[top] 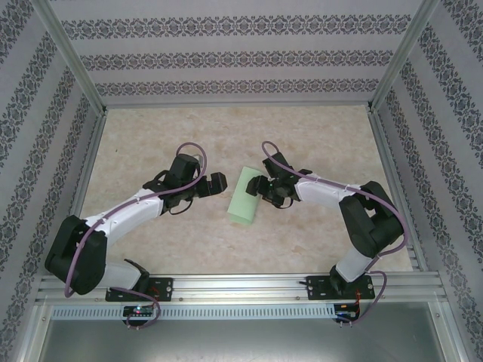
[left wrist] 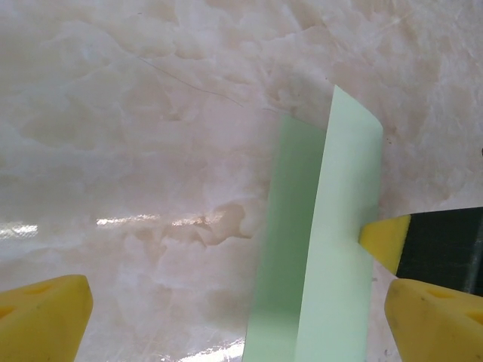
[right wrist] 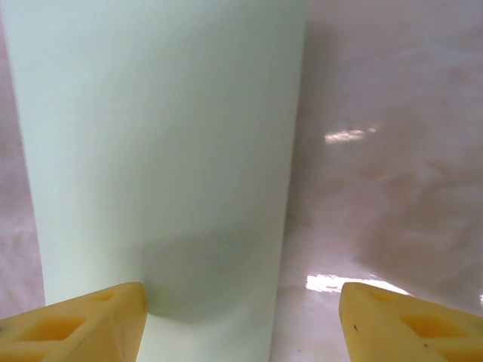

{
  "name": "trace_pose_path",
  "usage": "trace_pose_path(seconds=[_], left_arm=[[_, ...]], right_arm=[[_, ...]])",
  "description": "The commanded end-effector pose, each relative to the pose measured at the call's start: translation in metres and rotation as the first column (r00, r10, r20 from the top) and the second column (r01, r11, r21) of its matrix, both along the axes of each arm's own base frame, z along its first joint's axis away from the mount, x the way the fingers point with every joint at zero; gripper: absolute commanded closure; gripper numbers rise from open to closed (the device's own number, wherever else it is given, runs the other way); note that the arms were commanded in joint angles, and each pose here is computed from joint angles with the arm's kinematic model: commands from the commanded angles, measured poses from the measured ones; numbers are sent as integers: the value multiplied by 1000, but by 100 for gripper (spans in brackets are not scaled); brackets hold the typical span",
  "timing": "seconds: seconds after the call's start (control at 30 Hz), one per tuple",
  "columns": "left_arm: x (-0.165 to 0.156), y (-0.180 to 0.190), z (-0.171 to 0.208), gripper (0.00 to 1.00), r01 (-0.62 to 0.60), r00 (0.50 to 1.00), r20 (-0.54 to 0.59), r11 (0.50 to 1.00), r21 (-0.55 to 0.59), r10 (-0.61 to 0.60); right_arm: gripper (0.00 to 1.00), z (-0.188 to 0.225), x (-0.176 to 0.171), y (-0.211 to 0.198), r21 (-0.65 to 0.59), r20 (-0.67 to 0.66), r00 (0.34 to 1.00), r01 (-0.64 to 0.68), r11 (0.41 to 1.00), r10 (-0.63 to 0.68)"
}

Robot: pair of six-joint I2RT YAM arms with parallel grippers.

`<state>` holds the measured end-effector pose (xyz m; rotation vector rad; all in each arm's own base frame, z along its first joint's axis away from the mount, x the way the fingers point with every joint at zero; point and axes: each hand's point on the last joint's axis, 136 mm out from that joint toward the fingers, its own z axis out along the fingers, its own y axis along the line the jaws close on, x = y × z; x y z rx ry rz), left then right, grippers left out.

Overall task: Fold a paper plane with a square sheet of paper (pick it up from the middle)
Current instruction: Fold the square sheet of paper in half at the center of the table.

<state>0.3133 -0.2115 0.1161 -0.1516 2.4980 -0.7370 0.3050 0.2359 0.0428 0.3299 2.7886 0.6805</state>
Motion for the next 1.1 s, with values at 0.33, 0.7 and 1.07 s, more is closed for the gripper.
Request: trace_pose_path(seconds=[0.33,0.7,1.07], left_arm=[[5,-20,8,5,76,997,24,997,-18,-76],[5,-21,7,7,84,996,23,996,-9,-84],[4,-20,5,7,84,996,21,996,-2,-84]], right_arm=[[30,-9,4,-12,-95,-7,1000,9,995,-10],[29,-18,7,3,-122,-23,1000,8,993,-11],[27,-24,5,8,-139,-45,997,-76,987,70]])
